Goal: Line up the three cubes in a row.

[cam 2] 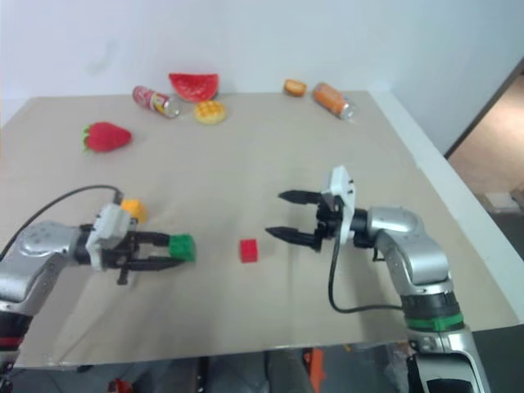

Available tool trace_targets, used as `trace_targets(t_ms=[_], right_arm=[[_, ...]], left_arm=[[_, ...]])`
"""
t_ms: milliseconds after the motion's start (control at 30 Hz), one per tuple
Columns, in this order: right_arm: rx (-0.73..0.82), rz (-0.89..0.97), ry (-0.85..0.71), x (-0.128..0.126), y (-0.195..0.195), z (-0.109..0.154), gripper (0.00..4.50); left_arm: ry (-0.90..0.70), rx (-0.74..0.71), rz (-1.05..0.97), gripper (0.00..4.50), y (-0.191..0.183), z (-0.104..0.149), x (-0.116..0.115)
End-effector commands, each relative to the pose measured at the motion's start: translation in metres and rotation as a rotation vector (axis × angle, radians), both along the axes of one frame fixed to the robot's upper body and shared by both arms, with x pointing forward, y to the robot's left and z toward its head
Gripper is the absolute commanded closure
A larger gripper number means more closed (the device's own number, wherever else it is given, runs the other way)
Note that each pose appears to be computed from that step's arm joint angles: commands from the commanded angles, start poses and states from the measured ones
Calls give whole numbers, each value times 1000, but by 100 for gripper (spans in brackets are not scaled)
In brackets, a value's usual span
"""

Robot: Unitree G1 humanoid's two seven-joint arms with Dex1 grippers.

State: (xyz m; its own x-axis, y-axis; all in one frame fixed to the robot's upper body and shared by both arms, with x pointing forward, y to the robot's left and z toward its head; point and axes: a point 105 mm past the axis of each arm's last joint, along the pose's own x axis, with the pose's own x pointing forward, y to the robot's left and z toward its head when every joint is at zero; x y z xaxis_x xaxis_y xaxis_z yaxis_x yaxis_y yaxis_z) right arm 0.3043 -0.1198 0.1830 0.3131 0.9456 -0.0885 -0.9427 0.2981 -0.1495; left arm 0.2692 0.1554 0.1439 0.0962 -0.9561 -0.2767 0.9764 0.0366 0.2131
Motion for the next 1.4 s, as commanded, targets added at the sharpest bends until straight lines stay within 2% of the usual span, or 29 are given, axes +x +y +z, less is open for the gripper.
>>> trace_targets(t_ms=[33,167,333,567,733,1033,1400], right_arm=[[21,-2,-54,-7,0,15,0],[27,-22,-52,-11,-1,13,0],[36,-39,-55,-13,-3,14,0],[37,-51,-46,-15,-6,14,0],[-5,-47,-13,-17,-11,3,0],[-99,-32,6,-20,-22,-10,0],[-95,-29,-1,-18,-19,-10,0]], left_arm=[[-22,67,-59,322,5,-10,6],[-42,114,-54,322,16,-23,22],[-63,52,-6,322,10,-28,33],[-51,-6,-2,322,-3,-37,27],[-34,-12,4,322,-6,-45,23],[-26,-32,27,322,-11,-44,29],[-26,-46,30,322,-17,-42,35]])
